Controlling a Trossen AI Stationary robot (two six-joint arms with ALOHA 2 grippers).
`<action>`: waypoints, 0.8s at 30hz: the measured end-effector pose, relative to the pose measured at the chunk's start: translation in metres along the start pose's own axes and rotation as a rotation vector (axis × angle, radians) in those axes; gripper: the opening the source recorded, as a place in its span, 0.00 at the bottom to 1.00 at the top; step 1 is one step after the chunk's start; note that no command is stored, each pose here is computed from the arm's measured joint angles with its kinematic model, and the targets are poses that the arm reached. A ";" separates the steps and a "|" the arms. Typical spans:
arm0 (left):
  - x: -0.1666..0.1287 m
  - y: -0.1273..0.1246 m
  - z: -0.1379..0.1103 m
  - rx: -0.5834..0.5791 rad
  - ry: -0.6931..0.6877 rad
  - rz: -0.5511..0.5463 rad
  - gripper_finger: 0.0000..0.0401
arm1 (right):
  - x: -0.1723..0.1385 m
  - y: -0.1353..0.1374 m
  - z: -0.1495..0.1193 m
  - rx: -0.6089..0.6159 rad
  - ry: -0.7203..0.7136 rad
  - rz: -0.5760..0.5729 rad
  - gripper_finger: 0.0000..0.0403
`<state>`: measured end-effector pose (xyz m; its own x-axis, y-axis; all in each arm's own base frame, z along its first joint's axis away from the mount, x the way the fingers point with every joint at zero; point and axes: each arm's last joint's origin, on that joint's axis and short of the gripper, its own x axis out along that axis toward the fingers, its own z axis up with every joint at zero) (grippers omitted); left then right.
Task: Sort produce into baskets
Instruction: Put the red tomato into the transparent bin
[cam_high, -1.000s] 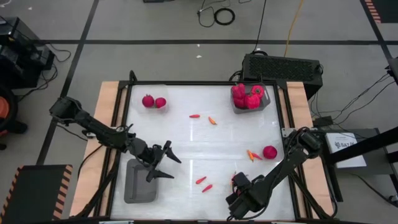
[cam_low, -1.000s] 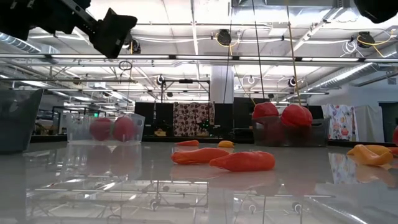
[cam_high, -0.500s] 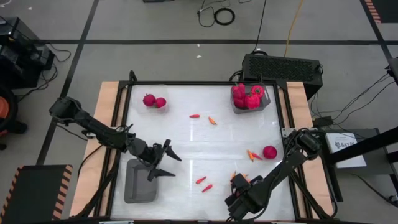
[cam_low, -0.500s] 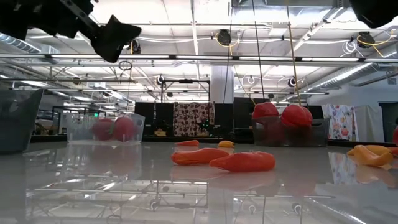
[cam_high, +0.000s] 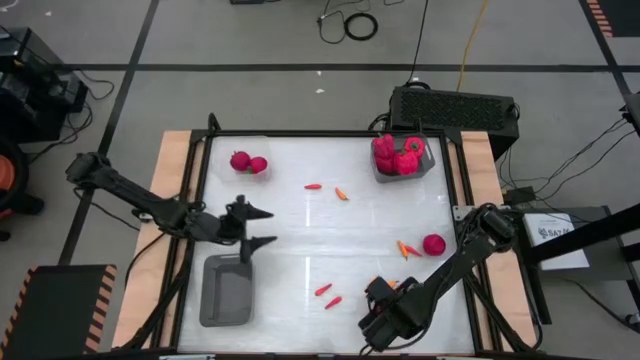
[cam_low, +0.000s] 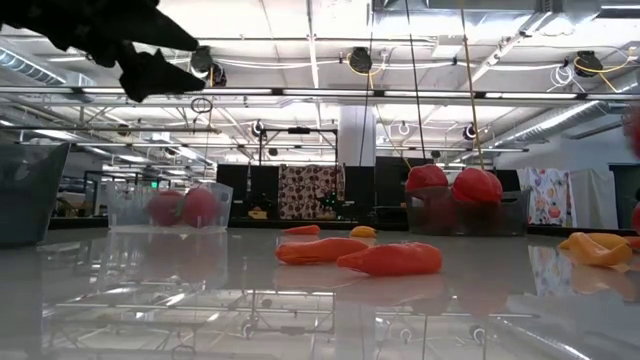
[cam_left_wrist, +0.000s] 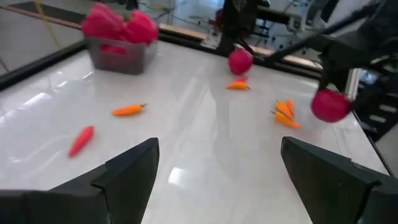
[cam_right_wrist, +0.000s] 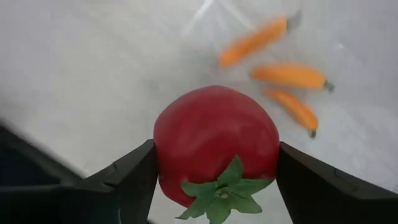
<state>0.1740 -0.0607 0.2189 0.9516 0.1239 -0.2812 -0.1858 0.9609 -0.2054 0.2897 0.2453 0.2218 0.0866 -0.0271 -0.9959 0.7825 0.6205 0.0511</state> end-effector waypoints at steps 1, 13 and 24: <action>-0.004 0.002 0.002 -0.002 -0.004 0.006 0.86 | -0.009 0.002 0.006 -0.012 -0.029 0.024 0.69; -0.043 0.042 -0.004 -0.062 -0.127 0.594 0.86 | -0.059 0.008 0.176 -0.150 -0.697 0.105 0.69; -0.050 0.052 -0.016 -0.023 -0.098 0.711 0.86 | 0.000 -0.023 0.397 -0.185 -1.180 0.506 0.69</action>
<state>0.1133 -0.0205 0.2075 0.6155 0.7408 -0.2691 -0.7731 0.6339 -0.0233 0.5160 -0.0801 0.2507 0.9076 -0.3704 -0.1976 0.4154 0.8606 0.2947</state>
